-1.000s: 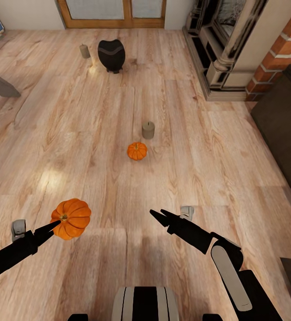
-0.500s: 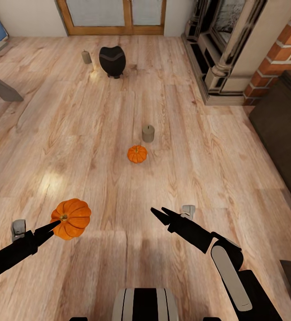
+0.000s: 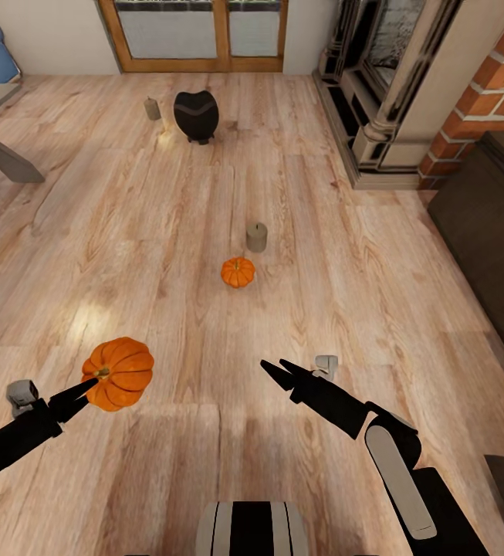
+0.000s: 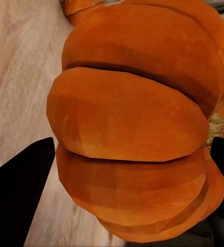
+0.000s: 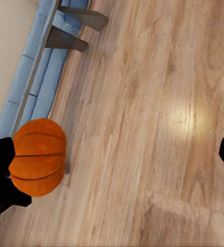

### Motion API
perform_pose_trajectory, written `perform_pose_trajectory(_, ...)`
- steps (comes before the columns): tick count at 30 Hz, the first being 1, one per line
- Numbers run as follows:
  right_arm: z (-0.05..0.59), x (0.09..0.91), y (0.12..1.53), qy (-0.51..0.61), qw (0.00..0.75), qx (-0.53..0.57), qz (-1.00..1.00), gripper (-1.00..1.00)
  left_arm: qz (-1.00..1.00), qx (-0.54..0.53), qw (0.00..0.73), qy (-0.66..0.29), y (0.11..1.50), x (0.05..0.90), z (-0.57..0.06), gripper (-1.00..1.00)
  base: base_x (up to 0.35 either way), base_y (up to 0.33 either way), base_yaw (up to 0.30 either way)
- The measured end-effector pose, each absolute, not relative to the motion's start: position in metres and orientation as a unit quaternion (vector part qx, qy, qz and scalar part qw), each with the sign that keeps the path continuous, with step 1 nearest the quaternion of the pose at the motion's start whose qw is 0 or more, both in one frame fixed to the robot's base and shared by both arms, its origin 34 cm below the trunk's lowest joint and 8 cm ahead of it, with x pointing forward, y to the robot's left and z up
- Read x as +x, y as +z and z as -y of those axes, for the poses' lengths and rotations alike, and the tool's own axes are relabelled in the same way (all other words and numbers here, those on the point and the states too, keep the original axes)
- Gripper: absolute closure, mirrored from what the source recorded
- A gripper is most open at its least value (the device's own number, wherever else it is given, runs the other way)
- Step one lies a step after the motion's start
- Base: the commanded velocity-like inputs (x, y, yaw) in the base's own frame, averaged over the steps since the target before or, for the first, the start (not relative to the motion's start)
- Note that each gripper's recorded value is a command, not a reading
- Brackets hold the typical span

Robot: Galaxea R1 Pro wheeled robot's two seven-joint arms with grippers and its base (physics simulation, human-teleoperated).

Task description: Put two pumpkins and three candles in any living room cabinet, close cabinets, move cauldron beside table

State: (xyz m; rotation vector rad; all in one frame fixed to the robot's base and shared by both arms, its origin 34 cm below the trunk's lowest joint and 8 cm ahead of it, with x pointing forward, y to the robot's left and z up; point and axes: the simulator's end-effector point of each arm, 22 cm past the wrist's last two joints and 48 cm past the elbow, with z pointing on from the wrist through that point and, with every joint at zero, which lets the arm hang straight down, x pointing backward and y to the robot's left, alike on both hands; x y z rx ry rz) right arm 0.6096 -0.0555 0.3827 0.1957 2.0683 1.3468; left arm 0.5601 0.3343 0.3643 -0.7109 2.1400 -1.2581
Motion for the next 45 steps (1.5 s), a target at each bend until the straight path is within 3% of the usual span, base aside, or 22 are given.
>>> perform_pose_trajectory(45, 0.055, 0.612, 0.393, 0.515, 0.336, 0.068, -0.786, -1.00, -0.792, -0.259, 0.288, -0.471, 0.375, 0.564, -0.336, 1.00, 0.000, 0.000, 0.000)
